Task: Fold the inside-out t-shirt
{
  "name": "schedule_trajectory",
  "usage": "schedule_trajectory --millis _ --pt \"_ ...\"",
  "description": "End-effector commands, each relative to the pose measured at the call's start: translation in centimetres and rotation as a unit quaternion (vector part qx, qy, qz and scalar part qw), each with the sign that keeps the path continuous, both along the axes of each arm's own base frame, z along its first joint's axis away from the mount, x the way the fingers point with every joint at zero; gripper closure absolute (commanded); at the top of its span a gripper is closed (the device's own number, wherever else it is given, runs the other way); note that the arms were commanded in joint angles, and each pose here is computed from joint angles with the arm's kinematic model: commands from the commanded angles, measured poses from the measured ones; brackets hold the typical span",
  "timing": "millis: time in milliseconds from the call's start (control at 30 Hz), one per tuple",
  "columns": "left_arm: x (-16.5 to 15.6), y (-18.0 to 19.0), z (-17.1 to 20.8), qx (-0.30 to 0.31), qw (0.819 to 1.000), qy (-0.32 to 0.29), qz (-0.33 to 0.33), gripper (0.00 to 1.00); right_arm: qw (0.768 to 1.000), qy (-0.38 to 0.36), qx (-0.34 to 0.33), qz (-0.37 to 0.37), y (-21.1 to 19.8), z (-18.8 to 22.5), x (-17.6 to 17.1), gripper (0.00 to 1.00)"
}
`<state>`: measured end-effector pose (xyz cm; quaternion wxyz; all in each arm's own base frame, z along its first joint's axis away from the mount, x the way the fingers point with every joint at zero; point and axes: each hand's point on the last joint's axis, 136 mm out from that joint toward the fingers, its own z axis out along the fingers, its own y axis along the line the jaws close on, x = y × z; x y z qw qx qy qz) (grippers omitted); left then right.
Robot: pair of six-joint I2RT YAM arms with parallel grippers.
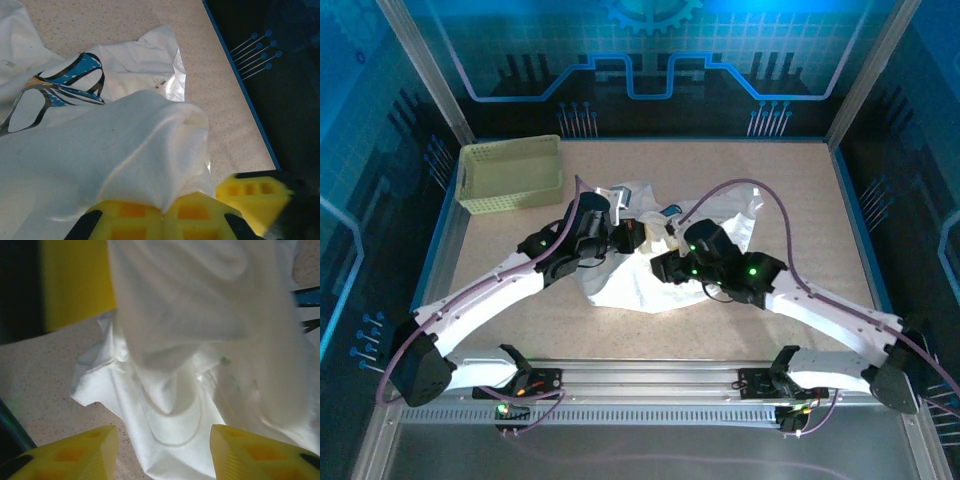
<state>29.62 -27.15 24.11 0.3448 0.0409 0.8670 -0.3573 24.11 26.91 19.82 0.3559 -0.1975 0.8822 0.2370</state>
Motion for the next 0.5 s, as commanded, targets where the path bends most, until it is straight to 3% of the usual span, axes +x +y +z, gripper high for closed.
schedule_trajectory --millis 0,133,267,467 --pt "-0.8 -0.9 2.0 -0.031 0.999 -0.003 -0.026 1.00 1.000 -0.022 0.011 0.004 1.8 1.4 1.4 0.53" --pt "-2.0 -1.4 2.5 -0.051 0.997 -0.025 -0.060 1.00 0.999 -0.035 0.000 0.009 2.9 2.1 2.6 0.64" --pt "-2.2 -0.4 2.6 -0.042 0.997 -0.040 -0.049 1.00 0.999 -0.037 -0.018 0.003 2.7 2.1 3.2 0.87" --pt "-0.1 3.5 3.1 -0.015 0.999 -0.037 0.031 1.00 0.997 -0.032 -0.076 -0.011 -0.3 -1.8 2.3 0.89"
